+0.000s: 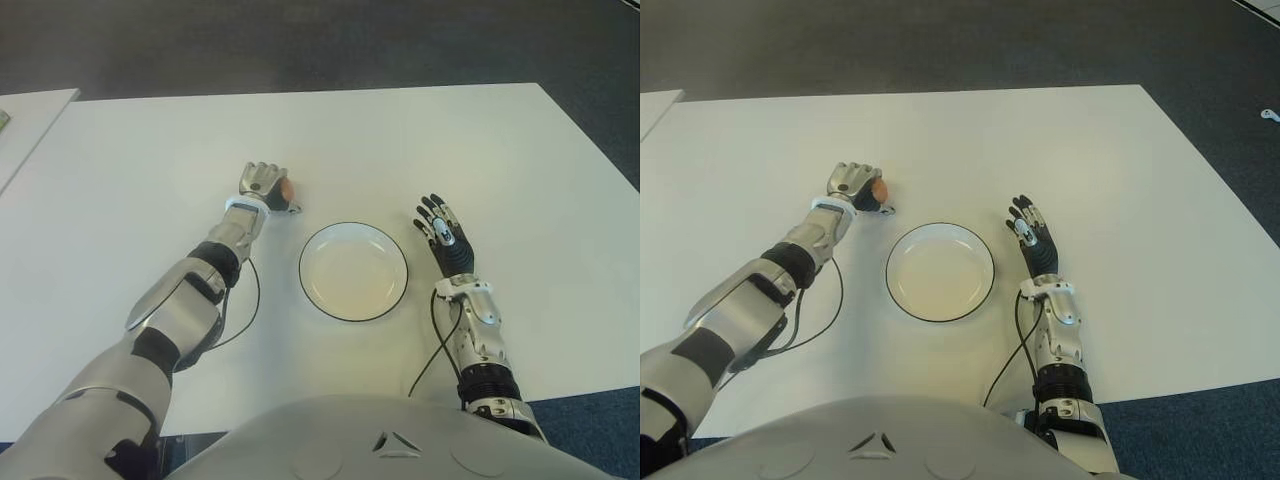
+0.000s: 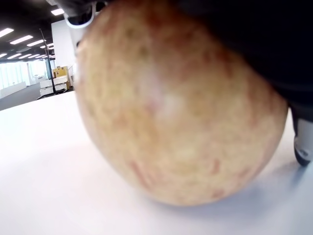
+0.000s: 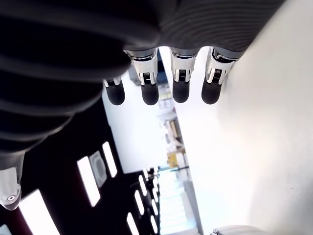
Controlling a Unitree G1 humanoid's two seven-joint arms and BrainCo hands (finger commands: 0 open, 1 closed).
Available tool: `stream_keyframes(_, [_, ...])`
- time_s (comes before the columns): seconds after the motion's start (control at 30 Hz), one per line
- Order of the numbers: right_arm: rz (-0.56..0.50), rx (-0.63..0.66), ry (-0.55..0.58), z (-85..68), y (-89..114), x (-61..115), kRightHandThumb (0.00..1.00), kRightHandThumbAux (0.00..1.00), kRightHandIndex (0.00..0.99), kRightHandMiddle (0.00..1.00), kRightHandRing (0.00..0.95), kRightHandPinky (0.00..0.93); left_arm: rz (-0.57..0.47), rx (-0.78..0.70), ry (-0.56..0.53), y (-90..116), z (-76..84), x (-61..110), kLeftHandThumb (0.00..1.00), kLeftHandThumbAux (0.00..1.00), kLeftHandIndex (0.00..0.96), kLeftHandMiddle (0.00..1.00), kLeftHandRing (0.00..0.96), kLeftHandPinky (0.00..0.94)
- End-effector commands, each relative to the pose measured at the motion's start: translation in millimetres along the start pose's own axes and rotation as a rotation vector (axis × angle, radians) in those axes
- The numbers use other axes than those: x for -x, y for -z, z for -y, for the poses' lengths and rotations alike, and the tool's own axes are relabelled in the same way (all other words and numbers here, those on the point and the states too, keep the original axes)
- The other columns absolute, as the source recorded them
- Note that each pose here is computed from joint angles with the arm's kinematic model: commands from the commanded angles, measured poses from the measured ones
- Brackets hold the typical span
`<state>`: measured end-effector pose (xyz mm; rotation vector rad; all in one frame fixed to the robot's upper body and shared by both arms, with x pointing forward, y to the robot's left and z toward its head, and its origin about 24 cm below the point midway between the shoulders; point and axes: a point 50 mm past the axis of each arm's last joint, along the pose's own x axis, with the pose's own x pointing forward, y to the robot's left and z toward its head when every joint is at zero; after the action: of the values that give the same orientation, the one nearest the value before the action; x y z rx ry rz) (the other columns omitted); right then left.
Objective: Put the apples into the plate.
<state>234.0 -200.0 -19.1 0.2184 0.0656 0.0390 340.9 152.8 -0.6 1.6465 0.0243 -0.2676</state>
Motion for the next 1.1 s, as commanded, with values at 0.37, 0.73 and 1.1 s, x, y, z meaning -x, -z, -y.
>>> stream_keyframes(0.37, [-0.139,-0.084,0.071,7.4,28.6,17.4,0.045,0.506,0.001,0.067,0.025,0.016,0.018,0.106,0.067,-6.5,38.5,21.5,0.862,0.665,0.400,0.532,0.813,0.824])
stream_keyframes(0.73, [-0.130,-0.105,0.082,7.4,27.7,15.5,0.055,0.521,0.011,0.073,0.031,0.015,0.013,0.144,0.051,-7.2,37.2,21.1,0.856,0.666,0.402,0.535,0.846,0.830])
stream_keyframes(1.1, [-0.138,-0.106,0.091,6.9,28.8,13.4,0.051,0.517,0.014,0.075,0.034,0.030,0.021,0.178,-0.003,-9.1,28.9,18.0,0.856,0.666,0.402,0.536,0.849,0.827])
